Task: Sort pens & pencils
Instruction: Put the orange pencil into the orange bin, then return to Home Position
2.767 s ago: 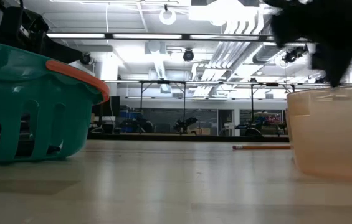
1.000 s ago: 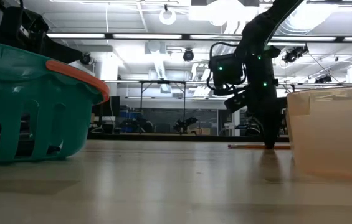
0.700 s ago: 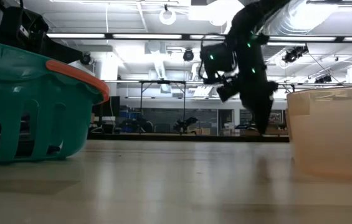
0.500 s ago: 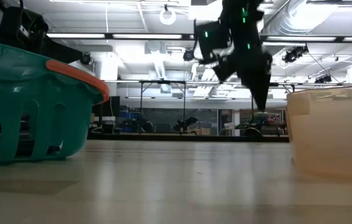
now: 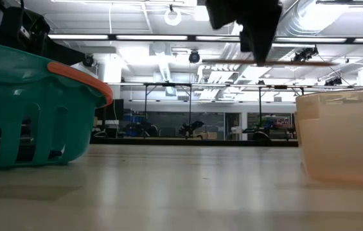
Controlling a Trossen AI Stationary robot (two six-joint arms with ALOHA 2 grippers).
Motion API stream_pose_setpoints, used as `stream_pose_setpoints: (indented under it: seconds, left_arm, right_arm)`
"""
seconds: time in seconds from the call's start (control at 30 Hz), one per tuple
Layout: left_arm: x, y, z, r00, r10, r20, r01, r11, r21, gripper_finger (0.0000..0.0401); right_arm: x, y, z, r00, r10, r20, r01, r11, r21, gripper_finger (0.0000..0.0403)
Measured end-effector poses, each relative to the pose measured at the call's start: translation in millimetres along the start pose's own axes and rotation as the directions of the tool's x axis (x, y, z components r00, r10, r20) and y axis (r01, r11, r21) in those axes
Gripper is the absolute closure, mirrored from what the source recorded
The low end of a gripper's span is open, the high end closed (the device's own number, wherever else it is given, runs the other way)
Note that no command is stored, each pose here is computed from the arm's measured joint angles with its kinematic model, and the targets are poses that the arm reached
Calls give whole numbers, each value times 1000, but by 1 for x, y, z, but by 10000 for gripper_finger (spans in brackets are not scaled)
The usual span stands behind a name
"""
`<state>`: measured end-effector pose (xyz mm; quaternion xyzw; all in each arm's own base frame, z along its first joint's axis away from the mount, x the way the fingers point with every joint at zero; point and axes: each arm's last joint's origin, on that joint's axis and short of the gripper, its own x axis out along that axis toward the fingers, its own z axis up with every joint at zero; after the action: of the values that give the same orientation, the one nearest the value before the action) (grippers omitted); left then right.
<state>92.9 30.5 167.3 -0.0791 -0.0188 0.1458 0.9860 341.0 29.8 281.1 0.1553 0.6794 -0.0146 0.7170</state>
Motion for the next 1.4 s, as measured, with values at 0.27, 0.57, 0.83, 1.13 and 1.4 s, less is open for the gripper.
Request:
stream_pose_setpoints:
  seconds: [0.27, 0.57, 0.83, 1.13, 1.4]
  left_arm:
    - [0, 0, 0, 1000, 0, 0, 0, 1000, 0, 400]
    - [0, 0, 0, 1000, 0, 0, 0, 1000, 0, 400]
    - [0, 0, 0, 1000, 0, 0, 0, 1000, 0, 400]
    - [0, 0, 0, 1000, 0, 0, 0, 1000, 0, 400]
    - [0, 0, 0, 1000, 0, 0, 0, 1000, 0, 400]
  right_arm:
    - [13, 40, -37, 997, -74, -39, 78, 988, 136, 400]
    - [61, 49, -109, 971, -127, -205, 189, 928, 322, 400]
    - [107, 48, -129, 987, 5, -163, 66, 902, 426, 387]
    - [119, 43, -130, 990, 25, -142, 41, 893, 448, 327]
    - [109, 34, -130, 992, -11, -127, 49, 952, 303, 298]
